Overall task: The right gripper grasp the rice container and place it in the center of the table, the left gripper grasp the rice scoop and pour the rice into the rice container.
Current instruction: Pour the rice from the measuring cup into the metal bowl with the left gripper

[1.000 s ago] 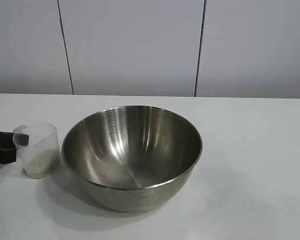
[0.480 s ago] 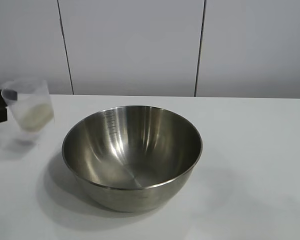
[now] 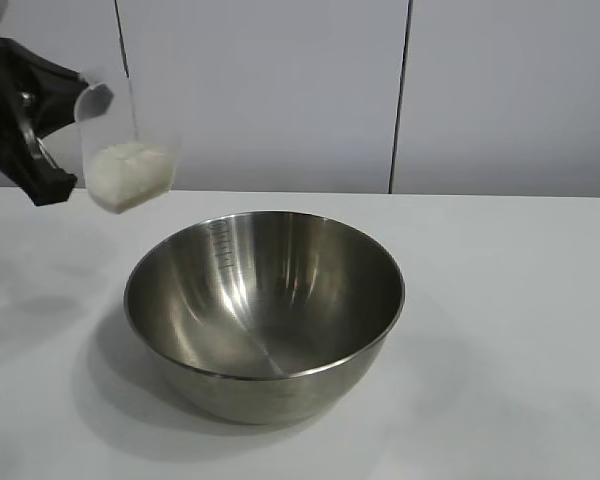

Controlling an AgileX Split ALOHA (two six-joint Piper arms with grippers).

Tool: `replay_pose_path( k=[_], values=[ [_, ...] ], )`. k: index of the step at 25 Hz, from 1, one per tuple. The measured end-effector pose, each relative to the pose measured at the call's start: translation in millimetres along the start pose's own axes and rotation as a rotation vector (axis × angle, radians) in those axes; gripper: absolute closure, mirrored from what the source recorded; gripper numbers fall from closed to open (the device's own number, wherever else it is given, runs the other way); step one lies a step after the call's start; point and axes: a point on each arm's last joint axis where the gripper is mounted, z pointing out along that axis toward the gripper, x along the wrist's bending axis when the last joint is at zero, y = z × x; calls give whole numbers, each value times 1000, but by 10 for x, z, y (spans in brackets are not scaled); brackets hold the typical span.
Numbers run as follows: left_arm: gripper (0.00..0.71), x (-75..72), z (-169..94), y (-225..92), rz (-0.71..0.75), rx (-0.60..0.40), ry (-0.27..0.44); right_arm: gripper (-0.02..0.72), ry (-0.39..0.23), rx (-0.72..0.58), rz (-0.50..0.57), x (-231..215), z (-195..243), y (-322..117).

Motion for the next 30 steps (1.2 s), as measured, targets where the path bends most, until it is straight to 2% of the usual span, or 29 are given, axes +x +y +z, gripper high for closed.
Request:
replay_pose_path(
  k=[5,9,12,14,17,21,25,28,30],
  values=[
    [702,-273,162,383,418,-13,-39,168,0,-1,0,0,0,1],
    [702,-413,265,594,782,-21,22,168,0,0,0,0,0,0],
    [702,-468,320,692,1039,-22,110,168,0,0,0,0,0,0],
    [702,-504,329,729,1209,-21,137,168,0,0,0,0,0,0],
    [702,-554,342,744,1442,-17,142,168,0,0,0,0,0,0],
    [702,-596,365,712,1730,-2,113,168,0,0,0,0,0,0],
    [702,-618,367,693,1824,-5,78,168,0,0,0,0,0,0],
    [702,-612,367,681,1805,10,71,168,0,0,0,0,0,0],
    [702,-603,367,670,1734,26,68,168,0,0,0,0,0,0]
  ],
)
